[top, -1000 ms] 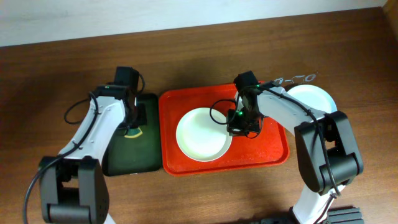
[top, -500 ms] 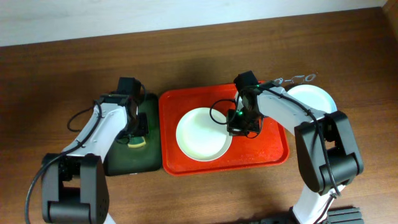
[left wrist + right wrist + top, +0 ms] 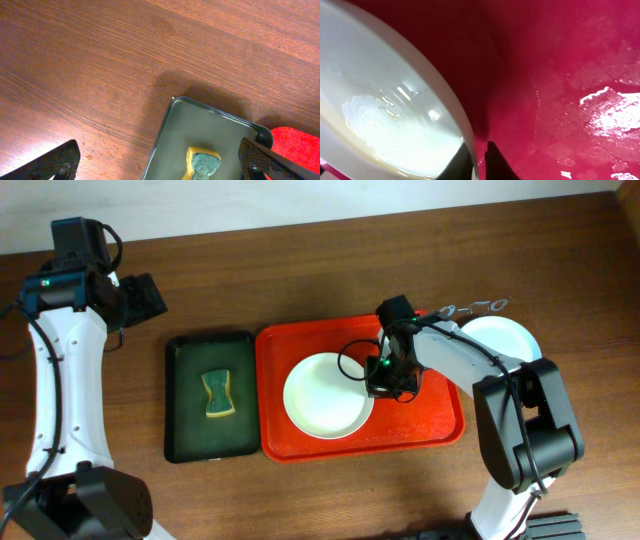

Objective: Clean dirty plates on tray and stack at the side

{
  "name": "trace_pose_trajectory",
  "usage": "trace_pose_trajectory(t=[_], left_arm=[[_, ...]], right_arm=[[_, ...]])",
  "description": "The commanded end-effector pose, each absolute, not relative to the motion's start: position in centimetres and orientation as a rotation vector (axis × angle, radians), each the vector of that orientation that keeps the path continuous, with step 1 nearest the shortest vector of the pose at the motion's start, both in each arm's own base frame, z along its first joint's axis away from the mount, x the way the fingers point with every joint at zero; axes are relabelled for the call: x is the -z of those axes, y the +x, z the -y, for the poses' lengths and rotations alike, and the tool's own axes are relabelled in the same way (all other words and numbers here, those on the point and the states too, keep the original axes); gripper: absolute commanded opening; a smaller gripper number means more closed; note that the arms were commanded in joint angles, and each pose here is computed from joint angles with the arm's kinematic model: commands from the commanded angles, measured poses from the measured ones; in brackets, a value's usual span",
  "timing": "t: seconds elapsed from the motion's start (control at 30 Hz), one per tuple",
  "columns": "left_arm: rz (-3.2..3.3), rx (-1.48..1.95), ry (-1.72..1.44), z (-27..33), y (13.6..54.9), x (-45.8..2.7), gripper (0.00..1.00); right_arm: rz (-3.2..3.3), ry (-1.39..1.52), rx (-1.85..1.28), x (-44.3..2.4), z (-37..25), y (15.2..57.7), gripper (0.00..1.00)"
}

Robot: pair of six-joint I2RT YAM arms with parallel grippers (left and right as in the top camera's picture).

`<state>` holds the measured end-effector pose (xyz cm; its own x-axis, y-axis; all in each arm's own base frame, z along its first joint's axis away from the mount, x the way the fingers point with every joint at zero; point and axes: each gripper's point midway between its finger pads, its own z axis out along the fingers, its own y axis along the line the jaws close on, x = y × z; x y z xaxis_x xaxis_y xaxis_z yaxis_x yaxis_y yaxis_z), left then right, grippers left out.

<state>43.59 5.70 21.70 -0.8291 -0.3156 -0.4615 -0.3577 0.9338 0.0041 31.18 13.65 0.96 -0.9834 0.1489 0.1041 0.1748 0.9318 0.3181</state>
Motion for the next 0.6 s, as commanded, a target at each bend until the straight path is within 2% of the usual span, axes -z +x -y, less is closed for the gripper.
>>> trace_pose_trajectory(t=[0.0, 0.43, 0.57], left_arm=[[-2.598, -0.117, -0.502, -5.8, 43.5, -22.6, 0.99], [-2.597, -0.117, -0.502, -5.8, 43.6, -22.6, 0.99], [-2.597, -0.117, -0.502, -5.8, 43.6, -22.6, 0.99]], right_arm=[[3.009, -0.263, 0.473, -0.7, -13.2, 30.7, 0.04], [3.002, -0.276, 0.47, -0.7, -13.1, 30.6, 0.04], [2.926, -0.32, 0.625, -2.4, -14.0, 30.8, 0.04]])
